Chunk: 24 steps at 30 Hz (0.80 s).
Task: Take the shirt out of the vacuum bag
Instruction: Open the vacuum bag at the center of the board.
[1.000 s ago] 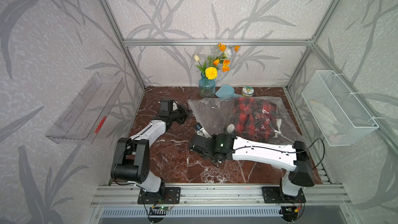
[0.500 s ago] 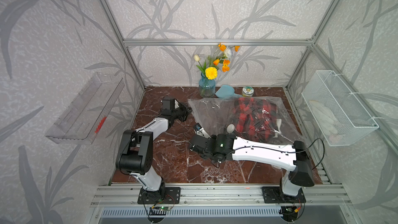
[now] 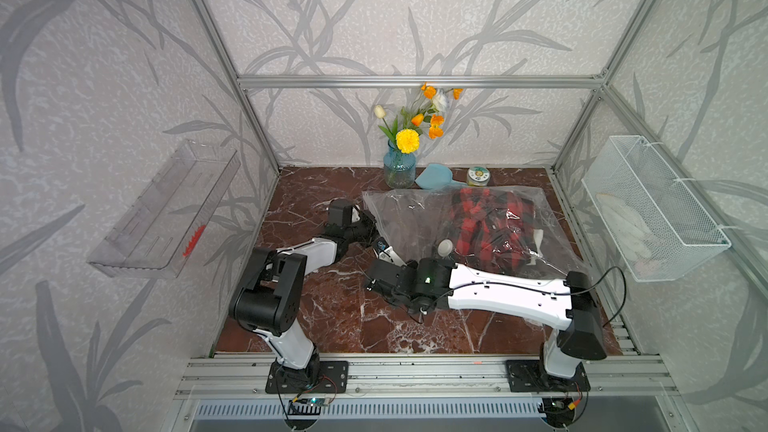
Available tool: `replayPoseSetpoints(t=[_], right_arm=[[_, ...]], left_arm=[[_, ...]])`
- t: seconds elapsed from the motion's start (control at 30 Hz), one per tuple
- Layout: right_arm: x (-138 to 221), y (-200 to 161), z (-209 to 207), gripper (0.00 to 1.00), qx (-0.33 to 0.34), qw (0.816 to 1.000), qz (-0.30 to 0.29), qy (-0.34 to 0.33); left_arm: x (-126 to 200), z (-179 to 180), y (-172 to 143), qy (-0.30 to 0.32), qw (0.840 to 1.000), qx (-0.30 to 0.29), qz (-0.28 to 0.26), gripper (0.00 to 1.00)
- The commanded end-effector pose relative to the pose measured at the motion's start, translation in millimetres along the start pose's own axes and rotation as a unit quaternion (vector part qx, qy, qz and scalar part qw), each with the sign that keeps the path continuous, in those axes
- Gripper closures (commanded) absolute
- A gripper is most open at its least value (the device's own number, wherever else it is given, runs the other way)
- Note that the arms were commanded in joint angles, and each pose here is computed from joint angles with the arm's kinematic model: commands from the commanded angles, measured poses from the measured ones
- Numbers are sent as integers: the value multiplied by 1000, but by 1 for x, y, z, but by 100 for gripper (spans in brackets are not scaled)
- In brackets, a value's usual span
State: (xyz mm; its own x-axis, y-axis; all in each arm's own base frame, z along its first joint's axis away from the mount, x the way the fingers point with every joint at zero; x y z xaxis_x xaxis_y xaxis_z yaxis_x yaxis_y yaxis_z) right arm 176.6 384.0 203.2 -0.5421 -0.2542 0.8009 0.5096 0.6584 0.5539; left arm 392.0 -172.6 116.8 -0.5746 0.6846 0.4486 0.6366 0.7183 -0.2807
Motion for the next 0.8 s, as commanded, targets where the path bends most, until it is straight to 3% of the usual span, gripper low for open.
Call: replayPoseSetpoints(t=[0.0,0.3,0.57,0.6,0.77], right_arm=[[17,8,0,100,-15,999,-28,25],[32,15,13,100,-3,995,-50,88],[32,8,33,99,19,988,-34,151],[33,6,35,95,19,987,-32,156],[45,4,31,39,12,982,-56,177]], left_arm=[[-5,-7,-15,-31,999,-3,24,93],[-13,-3,-55,-30,994,-34,95,89],[-6,13,-68,19,987,-88,133,86],[-7,14,-70,20,986,-90,139,85],[-17,28,-86,36,980,-96,172,82]])
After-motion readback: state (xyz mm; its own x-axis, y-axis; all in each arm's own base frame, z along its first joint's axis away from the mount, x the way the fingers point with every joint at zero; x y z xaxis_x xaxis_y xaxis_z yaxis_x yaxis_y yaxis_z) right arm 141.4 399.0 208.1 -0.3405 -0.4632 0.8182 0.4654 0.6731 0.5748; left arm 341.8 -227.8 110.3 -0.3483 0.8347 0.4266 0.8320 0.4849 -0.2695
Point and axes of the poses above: each gripper's point midway between its finger pads, its own x axis back along the fingers, its own z axis along the line the jaws close on, y = z × x, the point moved 2 cm from there along x, back along the fingers, and after that the axes turned 14 degrees about x, right-handed, at the moved point
